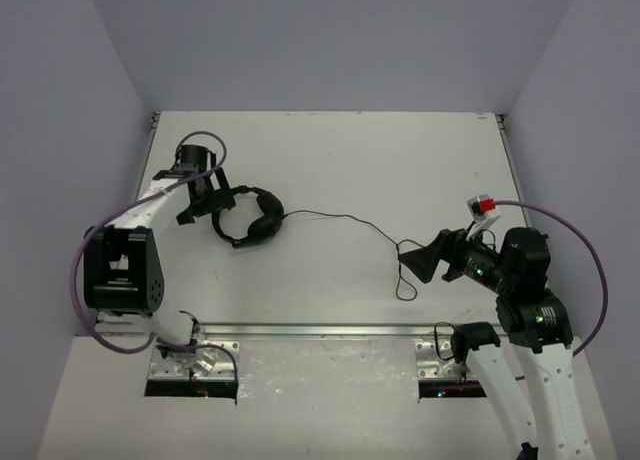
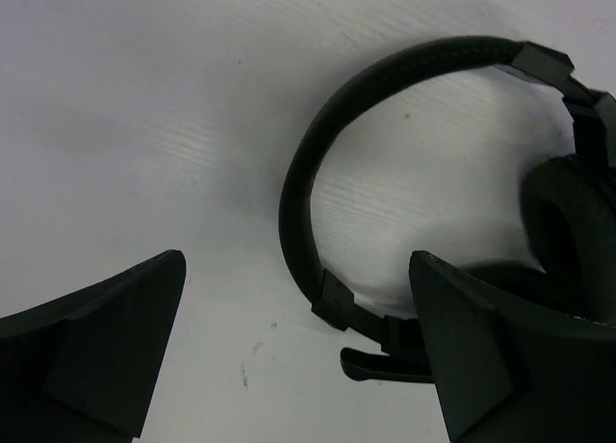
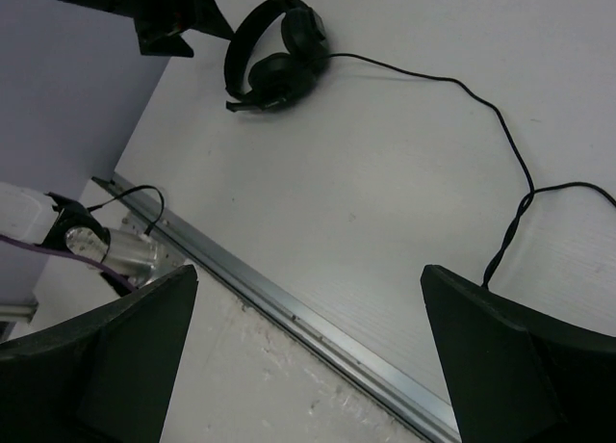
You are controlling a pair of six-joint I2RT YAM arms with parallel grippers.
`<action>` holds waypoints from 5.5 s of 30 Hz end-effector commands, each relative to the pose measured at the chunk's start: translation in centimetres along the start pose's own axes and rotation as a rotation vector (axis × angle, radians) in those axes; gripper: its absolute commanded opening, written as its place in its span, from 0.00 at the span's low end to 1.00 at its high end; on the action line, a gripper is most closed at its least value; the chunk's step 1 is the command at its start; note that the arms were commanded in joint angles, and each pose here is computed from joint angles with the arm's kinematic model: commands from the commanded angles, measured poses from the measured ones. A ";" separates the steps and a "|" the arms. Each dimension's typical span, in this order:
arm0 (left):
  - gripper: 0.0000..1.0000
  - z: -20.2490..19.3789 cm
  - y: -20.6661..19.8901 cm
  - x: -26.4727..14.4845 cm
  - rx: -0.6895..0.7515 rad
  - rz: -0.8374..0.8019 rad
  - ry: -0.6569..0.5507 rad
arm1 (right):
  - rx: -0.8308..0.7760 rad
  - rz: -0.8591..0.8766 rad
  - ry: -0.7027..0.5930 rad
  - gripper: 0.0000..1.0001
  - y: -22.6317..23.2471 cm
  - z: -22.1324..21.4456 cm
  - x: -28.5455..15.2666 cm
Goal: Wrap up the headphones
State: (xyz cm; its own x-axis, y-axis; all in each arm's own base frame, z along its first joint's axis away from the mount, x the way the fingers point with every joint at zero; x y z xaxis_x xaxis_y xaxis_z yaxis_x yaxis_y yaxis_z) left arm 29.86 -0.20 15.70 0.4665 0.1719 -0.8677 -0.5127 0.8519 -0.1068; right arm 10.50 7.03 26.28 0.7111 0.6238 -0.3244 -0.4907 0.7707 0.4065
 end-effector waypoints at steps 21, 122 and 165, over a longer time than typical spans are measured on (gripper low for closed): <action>0.00 0.6 -3.8 4.4 0.048 -0.015 0.058 | -0.017 0.358 -0.207 0.99 0.1 0.2 3.8; 0.00 4.5 -1.9 -22.9 -0.973 -0.339 -0.602 | -0.721 0.307 0.222 0.01 16.6 -4.6 30.5; 0.00 -0.1 -3.0 -11.8 -0.594 -0.247 -0.524 | -0.685 0.698 0.247 0.02 19.3 11.8 26.9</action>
State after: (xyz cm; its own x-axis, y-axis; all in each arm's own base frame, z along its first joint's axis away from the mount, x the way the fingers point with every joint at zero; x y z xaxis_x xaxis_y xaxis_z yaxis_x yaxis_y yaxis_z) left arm 25.45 -4.51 26.95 0.8048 0.3787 -0.4571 -0.5915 0.4472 -0.6709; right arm 26.85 38.60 33.49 0.0880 0.8975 -0.4321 -0.9881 0.1335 0.0759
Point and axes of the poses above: each gripper's point midway between its finger pads, its own x axis out along the fingers, its own y axis along the line the jaws close on, z = x × y, the point moved 9 cm from there along -x, back along the fingers, and after that the axes turned 7 degrees about -x, right-handed, at the moved point
